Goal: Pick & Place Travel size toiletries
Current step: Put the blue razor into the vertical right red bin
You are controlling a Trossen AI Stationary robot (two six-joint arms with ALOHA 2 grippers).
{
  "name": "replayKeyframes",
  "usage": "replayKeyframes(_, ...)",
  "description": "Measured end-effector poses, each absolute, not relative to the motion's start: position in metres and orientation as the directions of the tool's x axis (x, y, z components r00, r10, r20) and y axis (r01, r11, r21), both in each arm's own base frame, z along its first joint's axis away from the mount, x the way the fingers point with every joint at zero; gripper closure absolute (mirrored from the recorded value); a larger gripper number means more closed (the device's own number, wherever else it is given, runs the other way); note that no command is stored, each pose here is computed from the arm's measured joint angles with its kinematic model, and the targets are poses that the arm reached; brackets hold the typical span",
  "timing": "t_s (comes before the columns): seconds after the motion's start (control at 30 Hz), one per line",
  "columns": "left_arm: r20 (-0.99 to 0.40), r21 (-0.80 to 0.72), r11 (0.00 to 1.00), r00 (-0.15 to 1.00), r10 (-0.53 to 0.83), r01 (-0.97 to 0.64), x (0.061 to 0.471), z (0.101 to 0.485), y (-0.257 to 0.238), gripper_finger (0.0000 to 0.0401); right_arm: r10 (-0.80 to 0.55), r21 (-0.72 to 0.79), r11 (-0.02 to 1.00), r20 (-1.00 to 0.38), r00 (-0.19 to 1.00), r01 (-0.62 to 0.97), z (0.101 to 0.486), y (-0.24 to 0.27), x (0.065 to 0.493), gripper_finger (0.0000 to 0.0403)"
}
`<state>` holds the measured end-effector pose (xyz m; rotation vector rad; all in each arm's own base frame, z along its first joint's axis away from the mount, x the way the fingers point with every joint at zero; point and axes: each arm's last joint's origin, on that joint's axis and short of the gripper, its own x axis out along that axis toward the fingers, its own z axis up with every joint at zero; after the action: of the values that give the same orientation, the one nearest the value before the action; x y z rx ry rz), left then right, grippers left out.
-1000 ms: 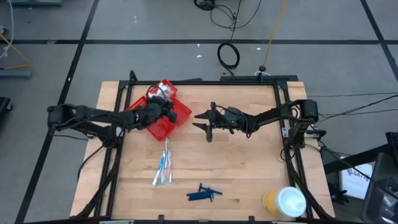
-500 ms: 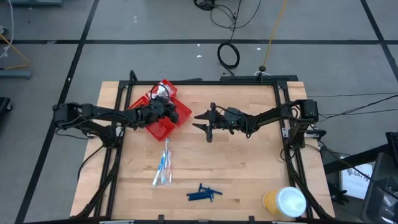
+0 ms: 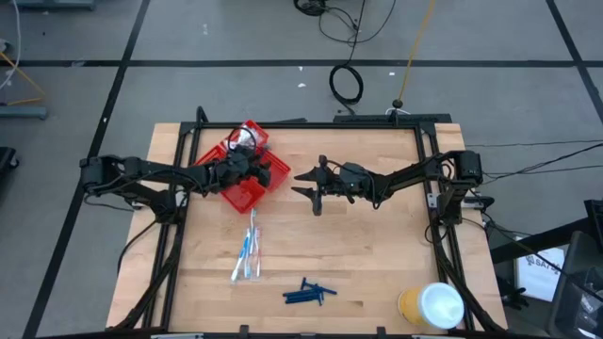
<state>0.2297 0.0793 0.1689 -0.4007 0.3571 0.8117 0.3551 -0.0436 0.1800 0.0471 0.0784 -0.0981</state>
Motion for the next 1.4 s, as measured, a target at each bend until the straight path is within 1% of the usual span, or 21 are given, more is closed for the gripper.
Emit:
replayKeyframes(0.2,-0.440,-0.189,0.637,0.644,0.626,-0.748,0.230,0.170,0.079,0.0107,-0.096,0.043,0.994,-0.080,0.992,0.100,0.180,-0.044,0.355,0.0252)
replayKeyframes(0.47,-0.432,-0.189,0.633,0.643,0.633,-0.750,0.231,0.171,0.080,0.0102,-0.089,0.043,0.995,-0.101,0.991,0.094,0.178,-0.044,0.355,0.0253)
replayKeyframes(0.57,-0.432,-0.188,0.632,0.642,0.634,-0.751,0.231,0.171,0.080,0.0102,-0.010,0.059,0.998,-0.162,0.987,0.020,0.173,-0.041,0.355,0.0250)
replayKeyframes(0.63,-0.432,-0.188,0.632,0.642,0.634,-0.751,0.231,0.171,0.080,0.0102,0.064,0.089,0.995,-0.236,0.970,-0.044,0.172,-0.032,0.356,0.0248)
replayKeyframes(0.73,-0.435,-0.179,0.636,0.640,0.634,-0.751,0.230,0.171,0.080,0.0102,0.145,0.087,0.989,-0.400,0.905,-0.120,0.176,-0.007,0.361,0.0240)
replayKeyframes(0.83,-0.434,-0.157,0.646,0.640,0.634,-0.747,0.230,0.171,0.080,0.0102,0.143,0.009,0.985,-0.602,0.786,-0.171,0.170,0.028,0.358,0.0224)
replayKeyframes(0.9,-0.434,-0.152,0.649,0.640,0.634,-0.746,0.230,0.171,0.080,0.0102,0.127,-0.047,0.976,-0.668,0.733,-0.212,0.169,0.052,0.355,0.0211)
replayKeyframes(0.97,-0.435,-0.151,0.648,0.639,0.634,-0.746,0.230,0.171,0.080,0.0102,0.114,-0.090,0.967,-0.685,0.720,-0.239,0.173,0.073,0.351,0.0199)
replayKeyframes(1.03,-0.438,-0.148,0.648,0.637,0.634,-0.747,0.230,0.170,0.080,0.0102,0.111,-0.091,0.967,-0.688,0.717,-0.238,0.176,0.090,0.348,0.0189)
replayKeyframes(1.27,-0.440,-0.159,0.634,0.629,0.641,-0.757,0.230,0.170,0.080,0.0102,0.202,0.067,0.974,-0.696,0.689,-0.218,0.186,0.144,0.335,0.0179)
replayKeyframes(1.4,-0.454,-0.156,0.630,0.621,0.638,-0.761,0.229,0.168,0.080,0.0102,0.186,0.104,0.982,-0.704,0.685,-0.159,0.191,0.177,0.321,0.0179)
